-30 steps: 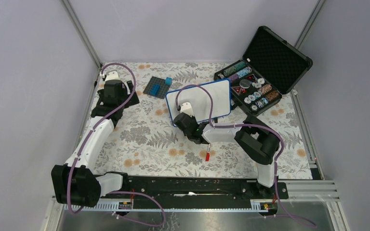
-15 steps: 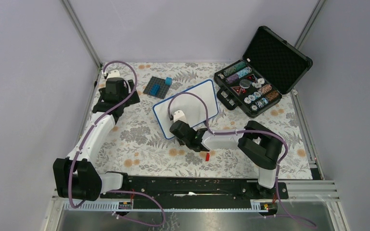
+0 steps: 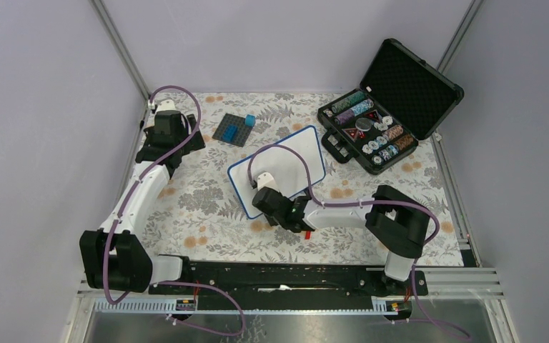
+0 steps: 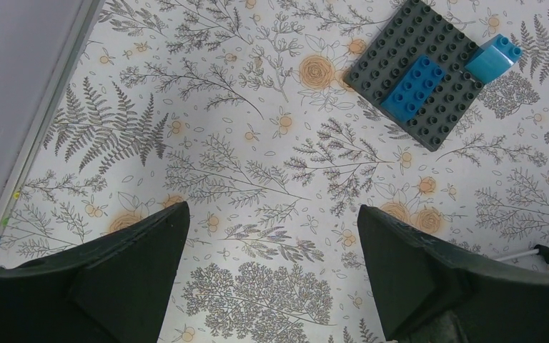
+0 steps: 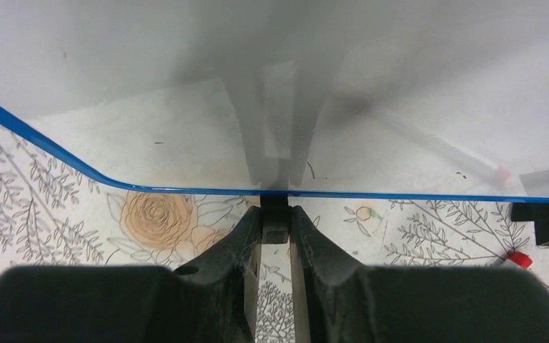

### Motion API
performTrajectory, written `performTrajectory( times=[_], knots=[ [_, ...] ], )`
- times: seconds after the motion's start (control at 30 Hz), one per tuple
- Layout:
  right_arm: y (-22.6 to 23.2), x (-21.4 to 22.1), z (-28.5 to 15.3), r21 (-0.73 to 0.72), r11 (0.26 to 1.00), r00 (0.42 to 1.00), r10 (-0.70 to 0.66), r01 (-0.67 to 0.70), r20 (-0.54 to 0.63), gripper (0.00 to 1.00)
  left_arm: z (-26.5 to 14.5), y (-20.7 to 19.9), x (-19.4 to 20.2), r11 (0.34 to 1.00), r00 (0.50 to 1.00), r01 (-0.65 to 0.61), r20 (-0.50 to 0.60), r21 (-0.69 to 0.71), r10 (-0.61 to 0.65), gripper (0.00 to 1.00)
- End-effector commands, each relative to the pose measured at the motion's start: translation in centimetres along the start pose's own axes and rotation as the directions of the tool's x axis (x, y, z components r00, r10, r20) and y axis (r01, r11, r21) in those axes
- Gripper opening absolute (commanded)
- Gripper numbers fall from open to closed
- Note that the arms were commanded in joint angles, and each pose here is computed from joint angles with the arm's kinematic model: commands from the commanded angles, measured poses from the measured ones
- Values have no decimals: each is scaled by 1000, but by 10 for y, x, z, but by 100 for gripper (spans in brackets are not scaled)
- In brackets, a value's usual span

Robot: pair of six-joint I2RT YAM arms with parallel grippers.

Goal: Write a sentence on the whiteboard
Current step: Adjust the whiteboard stand at the center of the board.

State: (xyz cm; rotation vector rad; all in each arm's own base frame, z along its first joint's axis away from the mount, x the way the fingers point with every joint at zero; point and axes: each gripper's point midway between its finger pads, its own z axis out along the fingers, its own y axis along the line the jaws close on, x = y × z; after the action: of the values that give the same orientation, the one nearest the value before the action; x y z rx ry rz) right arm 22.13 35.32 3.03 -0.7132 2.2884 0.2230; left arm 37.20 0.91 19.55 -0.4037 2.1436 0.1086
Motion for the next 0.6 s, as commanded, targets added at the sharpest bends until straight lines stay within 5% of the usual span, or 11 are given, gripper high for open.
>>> performTrajectory(
  times=[0.0,0.07,0.17,0.43,0.57],
  knots=[
    [16,-17,-25,-50,997,997,-51,54,57,29,-5,-3,-21,1000,999,12,48,12,-12,99],
    [19,-21,-29,-71,995,996,-66,70,59,49,-5,-3,-21,1000,999,6,46,17,-7,99],
    [19,-32,-41,-85,992,993,-87,94,78,63,-6,-4,-20,1000,999,-3,38,23,2,99],
    [14,-40,-86,-198,959,979,-194,204,67,71,-10,-6,-22,999,999,-16,32,39,15,99],
    [-40,-34,-86,-167,986,1000,-8,3,-25,67,-13,-6,-24,999,999,-4,42,43,2,99]
  ],
)
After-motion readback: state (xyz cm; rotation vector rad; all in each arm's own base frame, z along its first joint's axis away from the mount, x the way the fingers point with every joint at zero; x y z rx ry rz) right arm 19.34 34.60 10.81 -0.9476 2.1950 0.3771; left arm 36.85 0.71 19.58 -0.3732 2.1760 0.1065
